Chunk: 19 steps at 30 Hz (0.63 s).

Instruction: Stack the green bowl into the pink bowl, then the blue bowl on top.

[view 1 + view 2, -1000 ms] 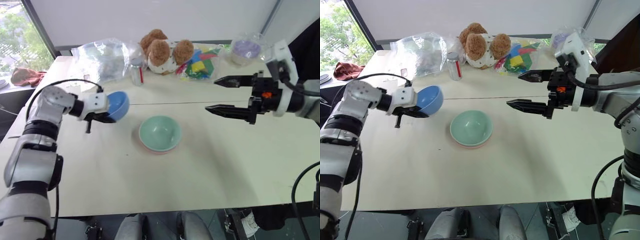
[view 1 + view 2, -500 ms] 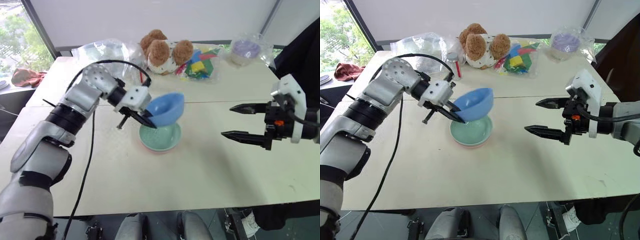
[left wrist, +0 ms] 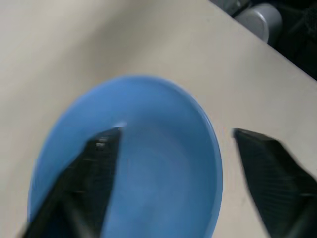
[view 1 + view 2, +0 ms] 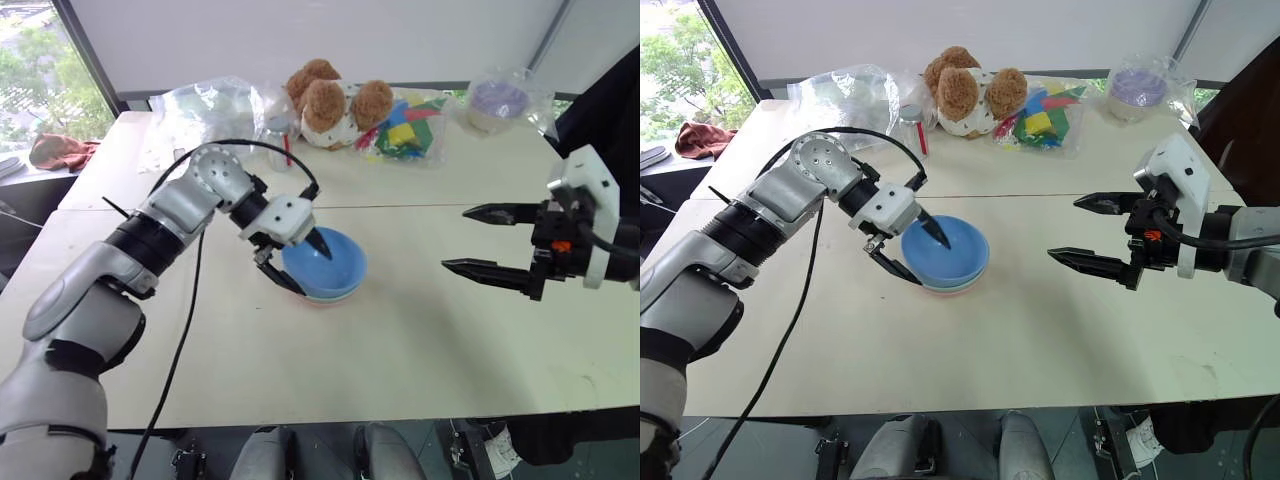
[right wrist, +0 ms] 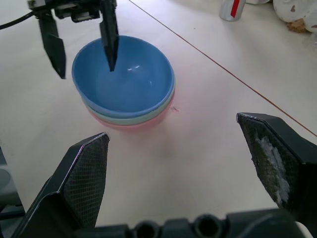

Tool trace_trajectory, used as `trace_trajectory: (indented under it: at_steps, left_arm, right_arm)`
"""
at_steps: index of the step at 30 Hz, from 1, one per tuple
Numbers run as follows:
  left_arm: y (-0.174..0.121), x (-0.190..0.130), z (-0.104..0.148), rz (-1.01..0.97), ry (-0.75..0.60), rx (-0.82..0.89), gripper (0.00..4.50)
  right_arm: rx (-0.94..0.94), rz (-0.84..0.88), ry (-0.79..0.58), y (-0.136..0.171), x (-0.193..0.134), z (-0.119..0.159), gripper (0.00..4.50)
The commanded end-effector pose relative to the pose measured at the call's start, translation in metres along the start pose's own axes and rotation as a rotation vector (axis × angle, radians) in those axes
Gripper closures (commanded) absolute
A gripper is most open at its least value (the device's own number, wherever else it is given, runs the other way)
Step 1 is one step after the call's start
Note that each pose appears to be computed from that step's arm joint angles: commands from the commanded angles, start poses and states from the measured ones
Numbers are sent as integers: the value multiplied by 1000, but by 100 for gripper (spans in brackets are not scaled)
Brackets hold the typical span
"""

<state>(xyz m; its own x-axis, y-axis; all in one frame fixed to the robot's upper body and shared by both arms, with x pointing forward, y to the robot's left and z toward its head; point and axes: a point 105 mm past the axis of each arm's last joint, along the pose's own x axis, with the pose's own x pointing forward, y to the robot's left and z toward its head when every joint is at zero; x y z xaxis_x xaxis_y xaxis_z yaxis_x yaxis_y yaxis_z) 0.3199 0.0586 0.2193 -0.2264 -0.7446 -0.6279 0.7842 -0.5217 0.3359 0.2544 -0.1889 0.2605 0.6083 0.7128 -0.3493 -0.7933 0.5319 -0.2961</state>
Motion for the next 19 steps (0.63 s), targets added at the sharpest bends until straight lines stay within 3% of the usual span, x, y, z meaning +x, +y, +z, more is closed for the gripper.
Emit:
trace_trajectory:
  at_steps: [1,9,13,19]
  left_arm:
    - [18,-36,34,146,-160,-40,7]
    - [-10,-99,23,438,-218,-246,7]
    - [-45,-110,0,598,-202,-397,7]
    - [-86,-113,-11,702,-165,-559,7]
  right_arm:
    - [-50,-18,-10,-5,-3,10,0]
    - [-40,7,13,-13,0,-1,0]
    - [-45,31,2,-17,6,-2,0]
    - [-54,67,-13,-20,13,1,0]
